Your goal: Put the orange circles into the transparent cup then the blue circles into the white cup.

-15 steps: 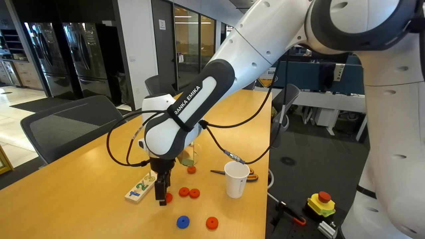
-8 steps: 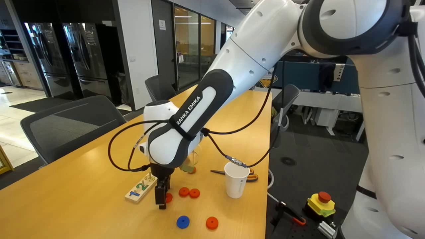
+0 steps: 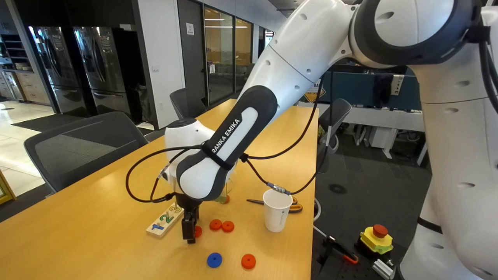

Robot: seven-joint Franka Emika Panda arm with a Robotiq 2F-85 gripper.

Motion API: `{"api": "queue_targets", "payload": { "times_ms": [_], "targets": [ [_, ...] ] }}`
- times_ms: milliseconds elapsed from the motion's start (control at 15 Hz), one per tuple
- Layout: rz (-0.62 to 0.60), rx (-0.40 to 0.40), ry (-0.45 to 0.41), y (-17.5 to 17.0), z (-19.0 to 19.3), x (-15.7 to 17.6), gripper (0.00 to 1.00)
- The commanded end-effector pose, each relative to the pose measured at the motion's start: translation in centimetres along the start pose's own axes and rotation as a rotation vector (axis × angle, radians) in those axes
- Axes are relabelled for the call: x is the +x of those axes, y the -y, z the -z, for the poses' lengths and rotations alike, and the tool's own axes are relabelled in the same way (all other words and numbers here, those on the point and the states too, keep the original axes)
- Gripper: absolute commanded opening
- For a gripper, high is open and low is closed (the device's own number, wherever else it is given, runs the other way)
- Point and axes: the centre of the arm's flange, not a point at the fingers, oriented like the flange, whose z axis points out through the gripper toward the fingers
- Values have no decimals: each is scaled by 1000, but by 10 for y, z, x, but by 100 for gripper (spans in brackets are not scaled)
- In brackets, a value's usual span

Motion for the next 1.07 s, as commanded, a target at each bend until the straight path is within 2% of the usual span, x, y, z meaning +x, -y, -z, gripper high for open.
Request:
{"api": "queue_targets", "payload": {
  "times_ms": [0, 67, 133, 267, 733, 800, 1000],
  "targets": [
    [-14, -31, -13, 4, 2, 1, 100],
    [-17, -31, -16, 4, 2, 1, 97],
    [-24, -28, -17, 3, 2, 1, 74],
    [-36, -28, -12, 2, 3, 1, 71],
    [-90, -49, -2, -4, 15, 3, 17],
    [-106, -62, -8, -9, 21, 3, 21],
    [-153, -100, -33, -24, 41, 4, 21]
  ]
}}
